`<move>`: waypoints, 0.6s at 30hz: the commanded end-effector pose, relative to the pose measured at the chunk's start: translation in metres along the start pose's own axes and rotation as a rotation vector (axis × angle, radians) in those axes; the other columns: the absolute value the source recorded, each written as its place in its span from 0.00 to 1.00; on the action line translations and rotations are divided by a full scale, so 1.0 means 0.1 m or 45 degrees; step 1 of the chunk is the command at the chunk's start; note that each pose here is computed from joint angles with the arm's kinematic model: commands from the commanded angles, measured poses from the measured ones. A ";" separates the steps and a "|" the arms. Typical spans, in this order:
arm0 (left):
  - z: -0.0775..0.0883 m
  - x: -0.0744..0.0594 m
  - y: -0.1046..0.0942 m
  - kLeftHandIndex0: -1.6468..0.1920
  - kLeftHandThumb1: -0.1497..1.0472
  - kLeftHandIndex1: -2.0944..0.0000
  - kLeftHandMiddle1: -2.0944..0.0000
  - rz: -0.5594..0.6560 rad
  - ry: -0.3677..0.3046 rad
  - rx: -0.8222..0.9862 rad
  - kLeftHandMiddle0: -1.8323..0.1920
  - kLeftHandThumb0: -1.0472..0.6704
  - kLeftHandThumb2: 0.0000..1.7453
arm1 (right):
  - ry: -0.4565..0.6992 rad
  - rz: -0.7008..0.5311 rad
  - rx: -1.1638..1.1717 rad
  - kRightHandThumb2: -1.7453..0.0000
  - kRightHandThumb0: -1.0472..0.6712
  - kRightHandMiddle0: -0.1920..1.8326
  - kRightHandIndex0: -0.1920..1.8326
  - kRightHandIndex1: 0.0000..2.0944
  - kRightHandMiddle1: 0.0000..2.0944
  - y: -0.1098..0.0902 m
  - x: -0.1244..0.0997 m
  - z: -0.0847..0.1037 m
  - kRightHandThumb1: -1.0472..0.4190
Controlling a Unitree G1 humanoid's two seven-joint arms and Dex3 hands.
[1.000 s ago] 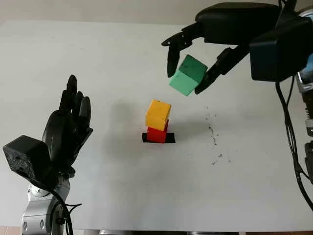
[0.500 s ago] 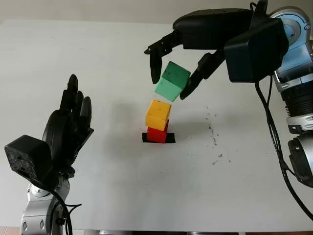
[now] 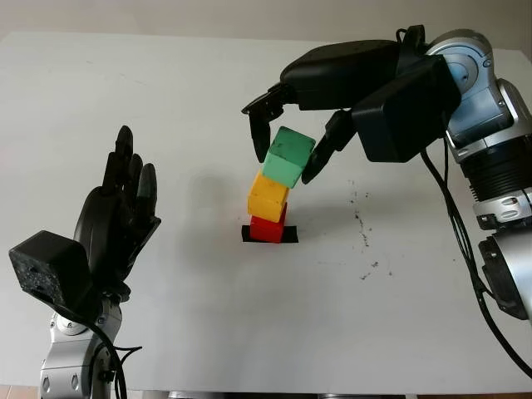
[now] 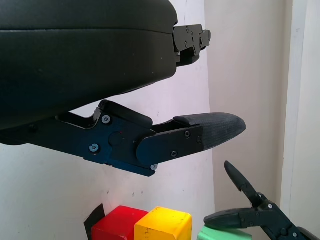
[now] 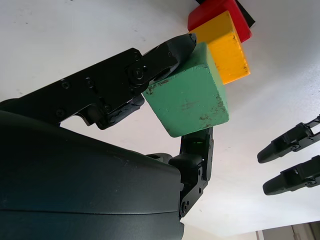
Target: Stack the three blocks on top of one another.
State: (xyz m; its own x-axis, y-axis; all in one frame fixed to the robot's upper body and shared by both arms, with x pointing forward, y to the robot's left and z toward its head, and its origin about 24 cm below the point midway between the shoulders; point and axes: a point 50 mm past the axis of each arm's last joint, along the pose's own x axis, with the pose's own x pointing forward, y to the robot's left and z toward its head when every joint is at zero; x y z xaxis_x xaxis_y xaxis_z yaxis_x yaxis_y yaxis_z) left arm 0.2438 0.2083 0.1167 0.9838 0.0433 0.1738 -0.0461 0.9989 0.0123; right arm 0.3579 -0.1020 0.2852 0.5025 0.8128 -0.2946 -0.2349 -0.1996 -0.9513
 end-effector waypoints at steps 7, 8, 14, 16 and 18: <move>0.00 -0.03 -0.01 0.97 1.00 0.97 0.97 0.009 -0.004 0.011 0.98 0.22 0.34 | -0.021 0.006 -0.057 0.97 0.36 0.30 0.24 0.02 0.70 -0.05 0.06 0.06 0.08; 0.00 -0.03 -0.01 0.97 1.00 0.97 0.97 0.011 -0.003 0.012 0.98 0.22 0.34 | -0.020 0.010 -0.043 0.97 0.36 0.30 0.24 0.02 0.70 -0.04 0.07 0.05 0.08; -0.01 -0.04 -0.01 0.96 1.00 0.97 0.97 0.011 0.000 0.014 0.98 0.21 0.33 | -0.031 0.008 -0.019 0.97 0.36 0.30 0.24 0.02 0.70 0.00 0.11 0.06 0.07; -0.02 -0.05 -0.01 0.97 1.00 0.97 0.97 0.009 0.000 0.015 0.98 0.21 0.33 | -0.033 0.004 -0.017 0.97 0.36 0.30 0.24 0.02 0.70 0.01 0.11 0.06 0.08; -0.02 -0.05 -0.01 0.97 1.00 0.97 0.97 0.012 0.001 0.011 0.98 0.21 0.33 | -0.037 -0.002 -0.009 0.97 0.36 0.30 0.24 0.02 0.70 -0.01 0.11 0.06 0.08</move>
State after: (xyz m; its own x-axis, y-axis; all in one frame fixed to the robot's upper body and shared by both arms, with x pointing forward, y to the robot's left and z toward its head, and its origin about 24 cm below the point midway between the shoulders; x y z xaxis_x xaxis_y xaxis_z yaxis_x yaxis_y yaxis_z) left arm 0.2425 0.2076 0.1142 0.9845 0.0523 0.1671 -0.0549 0.9984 0.0109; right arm 0.3591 -0.0922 0.2782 0.4826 0.8193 -0.3095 -0.2374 -0.2178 -0.9467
